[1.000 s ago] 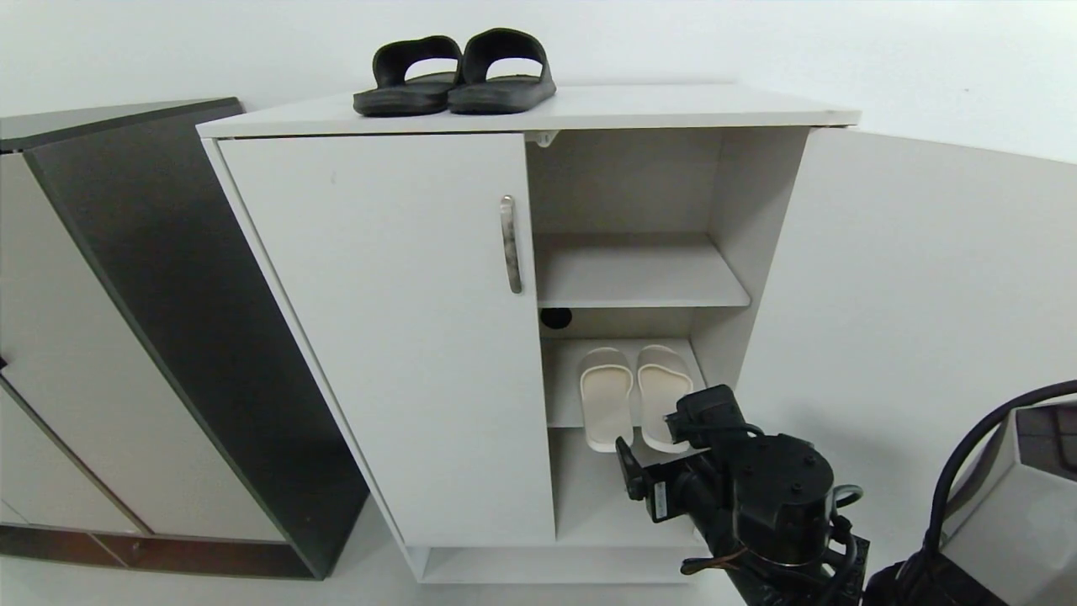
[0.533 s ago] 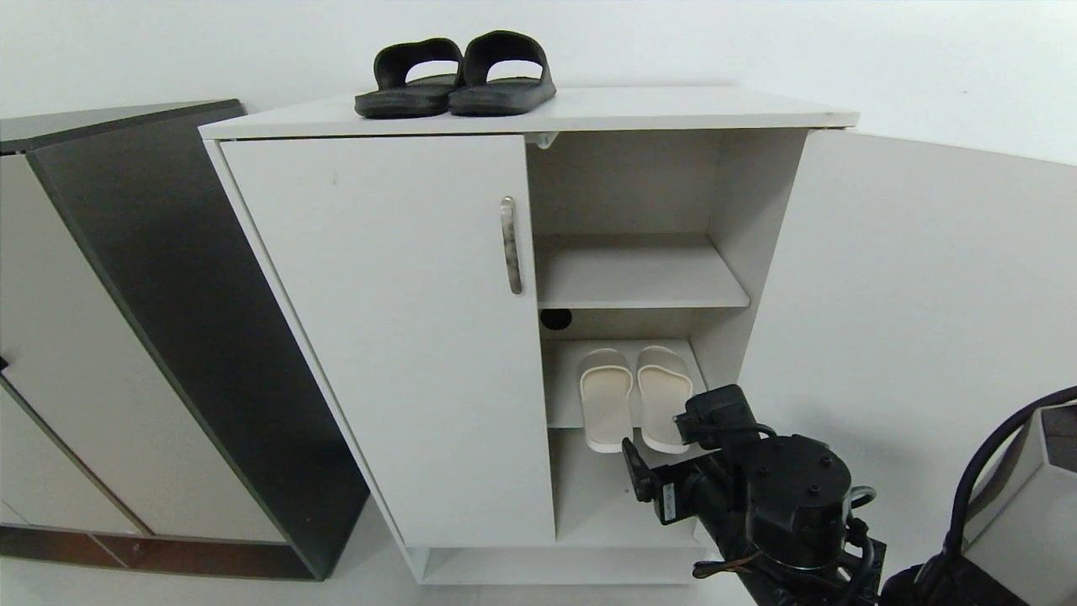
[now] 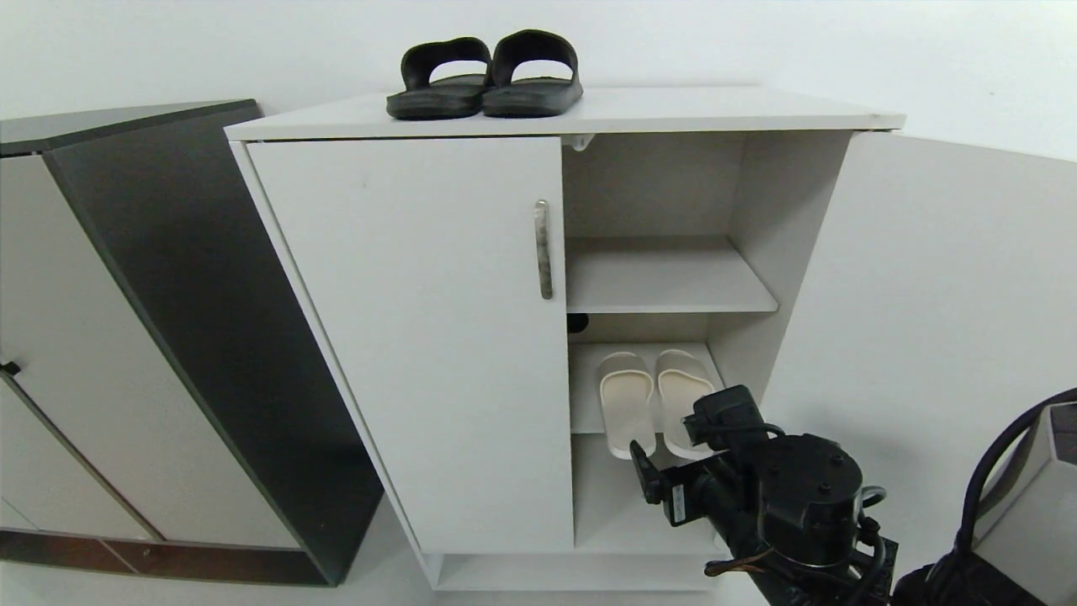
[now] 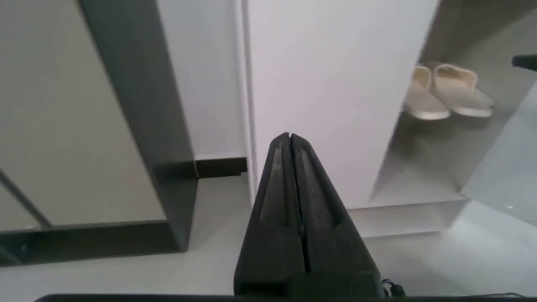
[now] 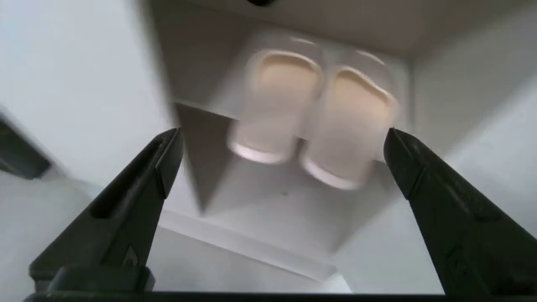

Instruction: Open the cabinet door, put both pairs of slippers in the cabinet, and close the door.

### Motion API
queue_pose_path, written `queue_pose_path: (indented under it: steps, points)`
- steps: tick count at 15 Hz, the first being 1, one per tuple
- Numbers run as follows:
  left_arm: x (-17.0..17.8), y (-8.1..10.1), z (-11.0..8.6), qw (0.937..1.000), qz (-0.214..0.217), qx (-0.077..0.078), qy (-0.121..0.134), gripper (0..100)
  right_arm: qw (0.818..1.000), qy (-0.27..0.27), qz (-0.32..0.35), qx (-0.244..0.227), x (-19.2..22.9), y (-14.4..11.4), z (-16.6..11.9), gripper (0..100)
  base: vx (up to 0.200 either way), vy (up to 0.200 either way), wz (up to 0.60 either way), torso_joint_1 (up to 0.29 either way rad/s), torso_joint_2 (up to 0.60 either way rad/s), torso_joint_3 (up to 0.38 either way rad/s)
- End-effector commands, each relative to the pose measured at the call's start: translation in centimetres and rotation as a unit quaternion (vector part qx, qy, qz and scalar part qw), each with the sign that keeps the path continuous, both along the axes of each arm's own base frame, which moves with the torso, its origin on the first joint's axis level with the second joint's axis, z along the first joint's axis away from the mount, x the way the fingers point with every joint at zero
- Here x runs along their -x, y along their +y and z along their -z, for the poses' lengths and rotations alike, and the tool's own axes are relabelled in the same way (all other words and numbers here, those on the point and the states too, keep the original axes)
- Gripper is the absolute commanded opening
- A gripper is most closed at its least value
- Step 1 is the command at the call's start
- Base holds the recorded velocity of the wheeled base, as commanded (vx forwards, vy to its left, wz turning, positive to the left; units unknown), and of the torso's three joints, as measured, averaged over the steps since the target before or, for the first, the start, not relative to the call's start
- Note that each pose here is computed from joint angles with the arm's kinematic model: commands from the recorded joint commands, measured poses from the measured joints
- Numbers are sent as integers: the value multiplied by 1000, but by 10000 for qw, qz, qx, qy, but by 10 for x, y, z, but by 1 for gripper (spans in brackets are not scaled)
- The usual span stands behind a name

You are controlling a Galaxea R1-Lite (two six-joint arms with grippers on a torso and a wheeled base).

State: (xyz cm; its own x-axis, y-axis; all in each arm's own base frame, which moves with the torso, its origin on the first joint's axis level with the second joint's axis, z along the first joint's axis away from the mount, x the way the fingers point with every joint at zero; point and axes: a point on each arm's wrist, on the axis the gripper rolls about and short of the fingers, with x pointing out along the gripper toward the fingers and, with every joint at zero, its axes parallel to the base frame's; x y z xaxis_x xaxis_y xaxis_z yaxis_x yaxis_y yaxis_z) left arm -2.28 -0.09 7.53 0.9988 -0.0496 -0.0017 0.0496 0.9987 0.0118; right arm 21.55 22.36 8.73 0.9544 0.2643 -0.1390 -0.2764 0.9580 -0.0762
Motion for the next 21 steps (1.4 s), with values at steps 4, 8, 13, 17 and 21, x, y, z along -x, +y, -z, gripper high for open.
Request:
queue_pose_path:
  steps: [4,8,13,17,21]
  points:
    - [0,0,0,10000,-2,-9,6,0,10000,43,13,78,-2,-3,4,100,0,200,0,1,1,4]
    - [0,0,0,10000,-2,-9,6,0,9998,98,-170,105,2,-4,8,100,0,200,0,4,4,2]
    - [0,0,0,10000,-2,-9,6,0,9997,61,-182,161,2,-4,10,100,0,40,0,0,0,0]
    - [0,0,0,10000,-2,-2,7,0,9994,38,-276,212,0,-2,16,100,0,0,0,0,0,0]
    - [0,0,0,10000,-2,-2,-1,0,9991,-137,-372,163,6,-1,10,100,0,0,0,1,-29,-26]
